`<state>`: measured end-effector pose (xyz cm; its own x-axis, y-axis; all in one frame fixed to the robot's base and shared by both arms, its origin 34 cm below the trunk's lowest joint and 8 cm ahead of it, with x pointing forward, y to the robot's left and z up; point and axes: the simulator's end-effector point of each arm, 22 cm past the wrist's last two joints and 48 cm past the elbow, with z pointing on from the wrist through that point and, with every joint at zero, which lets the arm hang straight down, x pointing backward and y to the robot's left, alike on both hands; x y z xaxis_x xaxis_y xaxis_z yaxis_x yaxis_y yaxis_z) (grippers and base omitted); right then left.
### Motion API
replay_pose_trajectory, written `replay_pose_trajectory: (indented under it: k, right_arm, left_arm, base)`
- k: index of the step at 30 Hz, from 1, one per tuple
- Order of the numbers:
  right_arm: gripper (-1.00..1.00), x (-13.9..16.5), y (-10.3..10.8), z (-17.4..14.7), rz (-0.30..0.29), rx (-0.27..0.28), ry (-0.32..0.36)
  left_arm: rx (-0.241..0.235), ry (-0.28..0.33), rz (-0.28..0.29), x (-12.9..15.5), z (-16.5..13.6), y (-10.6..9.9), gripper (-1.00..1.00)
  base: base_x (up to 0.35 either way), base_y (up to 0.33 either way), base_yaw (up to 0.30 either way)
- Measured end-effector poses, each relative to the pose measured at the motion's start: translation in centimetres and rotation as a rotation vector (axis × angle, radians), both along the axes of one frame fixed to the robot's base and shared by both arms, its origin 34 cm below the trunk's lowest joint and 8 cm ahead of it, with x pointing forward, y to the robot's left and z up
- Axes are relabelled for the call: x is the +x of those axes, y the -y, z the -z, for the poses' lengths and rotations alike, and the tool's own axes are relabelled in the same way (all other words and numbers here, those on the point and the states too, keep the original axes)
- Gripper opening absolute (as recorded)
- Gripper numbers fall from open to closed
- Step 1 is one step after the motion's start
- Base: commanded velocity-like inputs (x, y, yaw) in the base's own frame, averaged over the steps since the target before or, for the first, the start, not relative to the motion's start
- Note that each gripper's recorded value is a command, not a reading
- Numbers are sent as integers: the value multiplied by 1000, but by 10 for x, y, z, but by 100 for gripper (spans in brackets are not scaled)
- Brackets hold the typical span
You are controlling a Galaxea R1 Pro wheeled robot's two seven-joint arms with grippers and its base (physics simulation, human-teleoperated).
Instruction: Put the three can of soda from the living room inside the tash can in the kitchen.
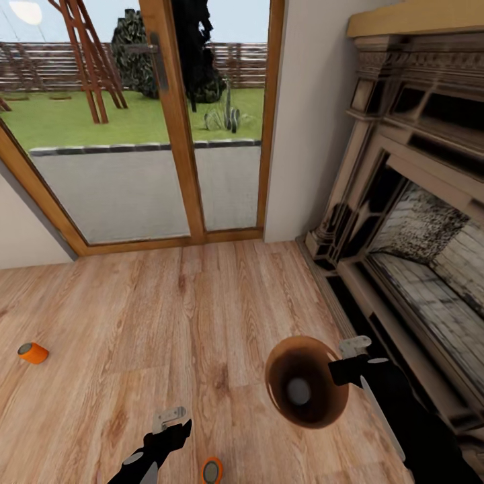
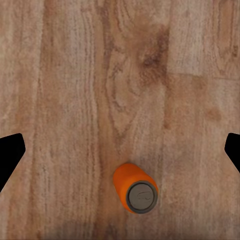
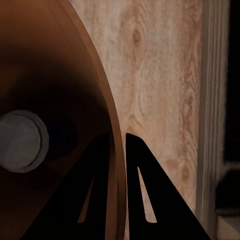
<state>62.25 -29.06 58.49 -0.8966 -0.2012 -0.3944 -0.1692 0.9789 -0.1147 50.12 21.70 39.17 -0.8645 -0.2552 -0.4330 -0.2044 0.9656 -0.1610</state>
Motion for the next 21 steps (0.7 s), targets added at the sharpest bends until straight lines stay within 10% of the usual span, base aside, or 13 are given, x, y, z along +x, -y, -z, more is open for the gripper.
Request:
replay_pose_trajectory:
  k: [21]
  right_arm:
    - [-100, -8, 1, 39, 2, -1, -27]
  left_arm:
    - [-1, -28, 1, -14, 39, 1, 100]
  base:
    - [0, 0, 0]
